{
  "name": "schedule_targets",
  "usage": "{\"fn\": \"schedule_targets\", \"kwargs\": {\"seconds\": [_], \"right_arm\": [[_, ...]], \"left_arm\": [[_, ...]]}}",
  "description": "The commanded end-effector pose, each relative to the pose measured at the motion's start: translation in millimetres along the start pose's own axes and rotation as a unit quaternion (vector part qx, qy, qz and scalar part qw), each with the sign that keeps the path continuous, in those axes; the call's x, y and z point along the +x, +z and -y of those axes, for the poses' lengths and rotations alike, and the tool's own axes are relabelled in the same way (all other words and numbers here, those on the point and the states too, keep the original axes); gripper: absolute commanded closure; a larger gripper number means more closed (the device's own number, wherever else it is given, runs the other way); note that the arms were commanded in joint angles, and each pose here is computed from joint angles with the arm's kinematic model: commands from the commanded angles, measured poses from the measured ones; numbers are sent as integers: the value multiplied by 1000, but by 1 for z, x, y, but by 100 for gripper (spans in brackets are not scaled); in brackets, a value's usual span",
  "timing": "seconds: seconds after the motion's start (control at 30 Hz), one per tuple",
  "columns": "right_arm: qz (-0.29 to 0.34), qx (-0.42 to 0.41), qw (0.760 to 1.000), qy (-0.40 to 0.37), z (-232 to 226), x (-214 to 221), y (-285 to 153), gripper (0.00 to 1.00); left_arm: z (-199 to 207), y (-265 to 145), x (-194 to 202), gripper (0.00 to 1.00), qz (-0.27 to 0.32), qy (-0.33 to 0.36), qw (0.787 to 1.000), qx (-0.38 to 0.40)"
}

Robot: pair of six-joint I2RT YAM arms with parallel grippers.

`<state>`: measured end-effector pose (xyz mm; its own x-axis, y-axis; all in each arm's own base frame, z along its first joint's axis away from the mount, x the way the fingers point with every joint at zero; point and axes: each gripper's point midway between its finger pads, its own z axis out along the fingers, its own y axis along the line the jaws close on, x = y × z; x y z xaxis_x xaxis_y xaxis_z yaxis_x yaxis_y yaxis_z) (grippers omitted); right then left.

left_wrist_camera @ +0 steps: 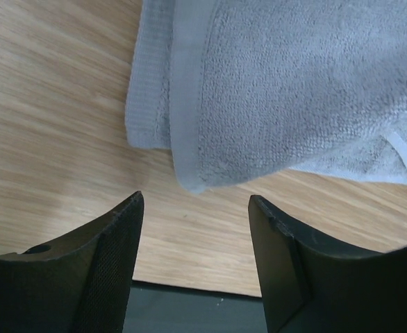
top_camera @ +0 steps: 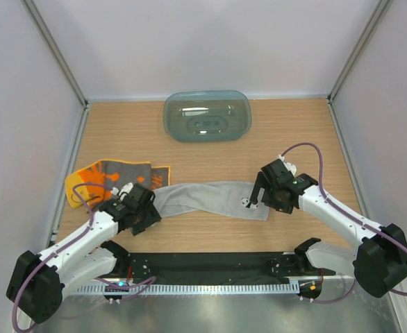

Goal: Roll the towels
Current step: Flatten the towel

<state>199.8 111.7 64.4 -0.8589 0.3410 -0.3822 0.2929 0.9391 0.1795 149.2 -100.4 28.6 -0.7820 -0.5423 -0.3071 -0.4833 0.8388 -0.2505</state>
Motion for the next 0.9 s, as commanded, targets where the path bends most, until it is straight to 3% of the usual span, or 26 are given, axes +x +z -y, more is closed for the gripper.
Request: {"fn": "schedule_targets", "kwargs": {"seconds": [0.0, 0.13, 0.23, 0.33, 0.37, 0.47, 0.67, 0.87], "right_arm": [[14, -8, 1000, 2, -4, -9, -3, 0], [9, -7, 1000, 2, -2, -8, 1, 1], [1, -7, 1000, 3, -1, -6, 6, 1], [-5, -10, 1000, 5, -2, -5, 9, 2], [-7, -12, 1000, 5, -2, -5, 9, 4], [-18, -23, 1000, 11, -5, 2, 11, 12], [-54, -47, 997, 38, -7, 26, 24, 38], [-82, -46, 994, 51, -2, 43, 30, 42]], "left_arm": [[3, 12, -10, 37, 33, -9, 999, -2], [2, 24, -8, 40, 31, -5, 999, -6], [2, 29, -12, 49, 40, 1, 999, -14], [3, 30, -17, 66, 47, 10, 999, -19], [3, 30, -18, 77, 50, 11, 999, -19], [9, 25, -22, 98, 57, 12, 998, -8], [18, 7, -32, 100, 73, 9, 997, 12], [19, -3, -38, 100, 81, 19, 996, 13]]}}
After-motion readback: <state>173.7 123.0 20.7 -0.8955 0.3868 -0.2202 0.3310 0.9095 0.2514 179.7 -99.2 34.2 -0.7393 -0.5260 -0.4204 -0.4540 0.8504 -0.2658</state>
